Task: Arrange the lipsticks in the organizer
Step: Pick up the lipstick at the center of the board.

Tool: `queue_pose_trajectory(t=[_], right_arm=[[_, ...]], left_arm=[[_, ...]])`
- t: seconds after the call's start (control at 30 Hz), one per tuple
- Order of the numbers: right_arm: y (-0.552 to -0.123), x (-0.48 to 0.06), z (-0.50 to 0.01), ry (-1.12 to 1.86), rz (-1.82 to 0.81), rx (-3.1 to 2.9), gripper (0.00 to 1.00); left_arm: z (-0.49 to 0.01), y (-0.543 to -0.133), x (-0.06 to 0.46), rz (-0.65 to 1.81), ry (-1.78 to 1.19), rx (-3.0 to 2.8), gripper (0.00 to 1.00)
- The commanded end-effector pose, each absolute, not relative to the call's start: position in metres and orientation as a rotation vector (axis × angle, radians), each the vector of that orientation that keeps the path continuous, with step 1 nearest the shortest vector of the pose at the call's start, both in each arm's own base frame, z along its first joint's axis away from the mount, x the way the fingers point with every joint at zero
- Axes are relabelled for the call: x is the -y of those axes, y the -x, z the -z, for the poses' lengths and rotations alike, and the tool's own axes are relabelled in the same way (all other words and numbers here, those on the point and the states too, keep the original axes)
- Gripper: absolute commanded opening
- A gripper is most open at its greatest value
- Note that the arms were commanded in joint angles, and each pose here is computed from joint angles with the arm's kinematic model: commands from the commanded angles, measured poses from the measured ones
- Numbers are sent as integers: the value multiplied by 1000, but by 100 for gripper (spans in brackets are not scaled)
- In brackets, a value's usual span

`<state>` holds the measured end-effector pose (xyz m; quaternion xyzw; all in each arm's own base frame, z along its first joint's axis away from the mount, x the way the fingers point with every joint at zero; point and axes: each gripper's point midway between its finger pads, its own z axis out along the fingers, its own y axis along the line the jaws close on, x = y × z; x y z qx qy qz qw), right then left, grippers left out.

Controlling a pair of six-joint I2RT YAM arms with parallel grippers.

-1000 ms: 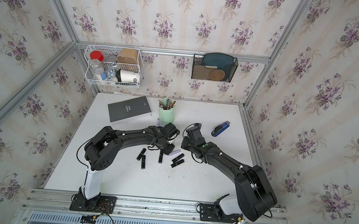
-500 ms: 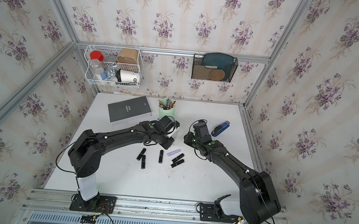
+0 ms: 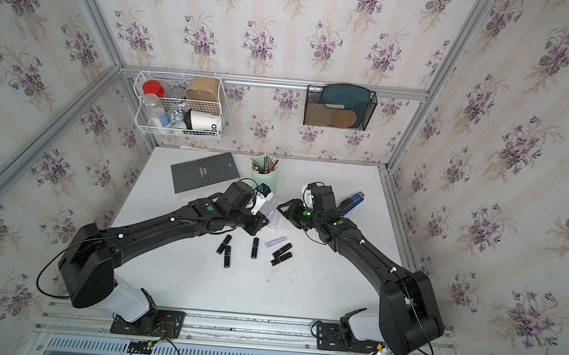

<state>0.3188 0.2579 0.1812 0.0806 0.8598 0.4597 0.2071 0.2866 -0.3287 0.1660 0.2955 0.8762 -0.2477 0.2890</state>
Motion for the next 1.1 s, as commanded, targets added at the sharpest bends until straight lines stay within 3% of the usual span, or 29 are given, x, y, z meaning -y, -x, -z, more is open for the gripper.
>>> queue_pose_trajectory(t=[0.0, 0.27, 0.57, 0.63, 0.73, 0.8, 0.93, 1.07], right_arm=[[-317, -275, -196, -164, -1367, -2361, 42], [-317, -284, -187, -176, -1385, -2384, 36], [-323, -291, -184, -203, -1415, -2383, 20], [-327, -291, -185, -215, -1403, -2372, 18], [-340, -290, -188, -235, -1356, -2342, 17], [-353, -288, -191, -252, -1320, -2304, 16], [-386, -282, -203, -278, -1201, -2178, 14], [-409, -288, -213, -201, -892, -2037, 13]], left_arm=[[-176, -290, 336, 710, -779, -2295, 7], [-182, -292, 335, 718, -770, -2282, 7], [-185, -296, 334, 721, -738, -2275, 8], [-186, -298, 332, 716, -716, -2282, 15], [-193, -300, 323, 705, -667, -2306, 37], [-202, -301, 308, 697, -628, -2313, 45], [-229, -306, 263, 708, -456, -2290, 54], [-232, -326, 201, 662, -172, -2286, 55]])
